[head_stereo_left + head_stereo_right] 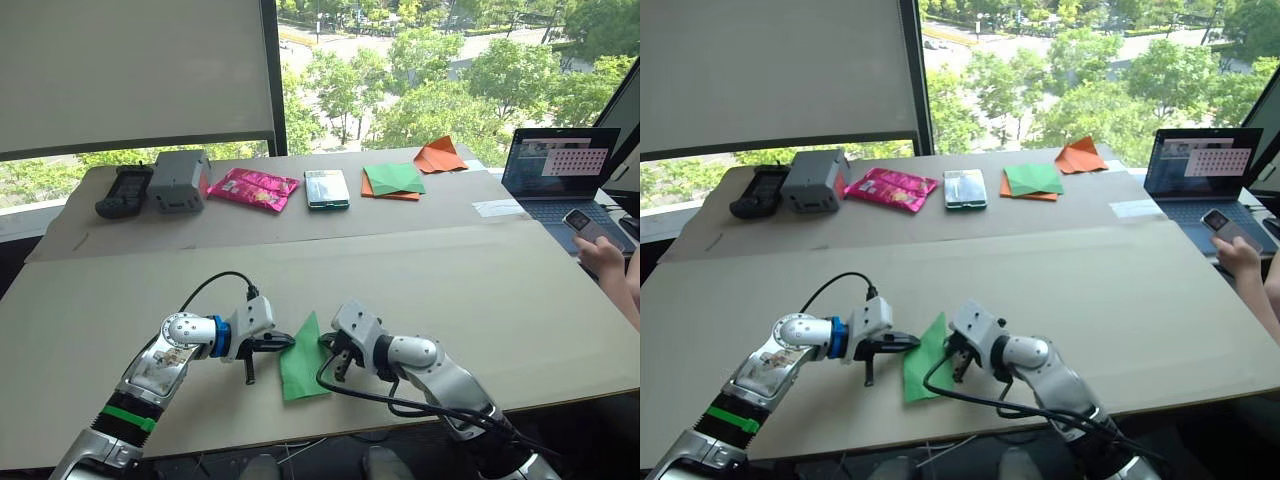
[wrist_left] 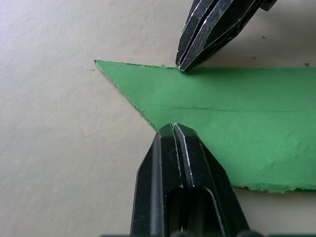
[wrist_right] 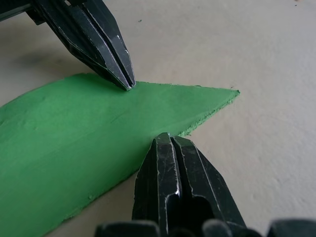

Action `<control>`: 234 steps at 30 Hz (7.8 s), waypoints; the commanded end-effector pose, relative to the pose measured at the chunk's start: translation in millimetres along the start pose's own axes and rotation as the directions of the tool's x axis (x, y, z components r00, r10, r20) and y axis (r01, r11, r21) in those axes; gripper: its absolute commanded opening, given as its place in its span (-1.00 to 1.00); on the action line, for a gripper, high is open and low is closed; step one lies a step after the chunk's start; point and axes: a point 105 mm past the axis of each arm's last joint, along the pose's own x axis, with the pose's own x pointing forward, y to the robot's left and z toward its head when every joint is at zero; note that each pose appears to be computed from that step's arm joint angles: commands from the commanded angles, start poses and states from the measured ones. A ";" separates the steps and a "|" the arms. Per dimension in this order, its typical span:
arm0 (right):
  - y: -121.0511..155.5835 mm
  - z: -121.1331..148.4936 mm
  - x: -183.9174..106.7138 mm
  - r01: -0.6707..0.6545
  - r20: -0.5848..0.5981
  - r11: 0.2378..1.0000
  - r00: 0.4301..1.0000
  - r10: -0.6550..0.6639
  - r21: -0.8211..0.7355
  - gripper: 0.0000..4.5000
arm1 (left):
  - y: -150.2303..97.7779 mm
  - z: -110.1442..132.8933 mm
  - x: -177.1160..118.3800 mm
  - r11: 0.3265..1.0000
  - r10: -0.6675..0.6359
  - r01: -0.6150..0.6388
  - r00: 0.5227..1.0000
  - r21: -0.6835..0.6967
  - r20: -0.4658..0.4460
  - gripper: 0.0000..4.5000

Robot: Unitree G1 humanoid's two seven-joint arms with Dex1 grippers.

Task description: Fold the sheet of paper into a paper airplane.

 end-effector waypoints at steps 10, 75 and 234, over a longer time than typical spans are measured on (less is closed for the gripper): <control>-9.0 21.9 -1.6 -0.007 0.127 1.000 0.992 0.008 -0.005 -1.00 | -4.9 -20.9 4.8 0.999 -0.020 0.018 0.996 -0.032 -0.082 -0.98; 60.4 -39.3 -31.4 -0.309 -0.064 0.937 0.944 0.323 0.160 -1.00 | -7.5 -22.2 4.7 0.999 -0.032 0.030 0.996 -0.024 -0.088 -0.98; 3.9 35.3 -50.8 -0.267 0.218 0.912 0.914 0.342 -0.311 -1.00 | -10.9 34.0 -72.5 0.993 -0.013 0.033 0.984 -0.110 0.179 -0.98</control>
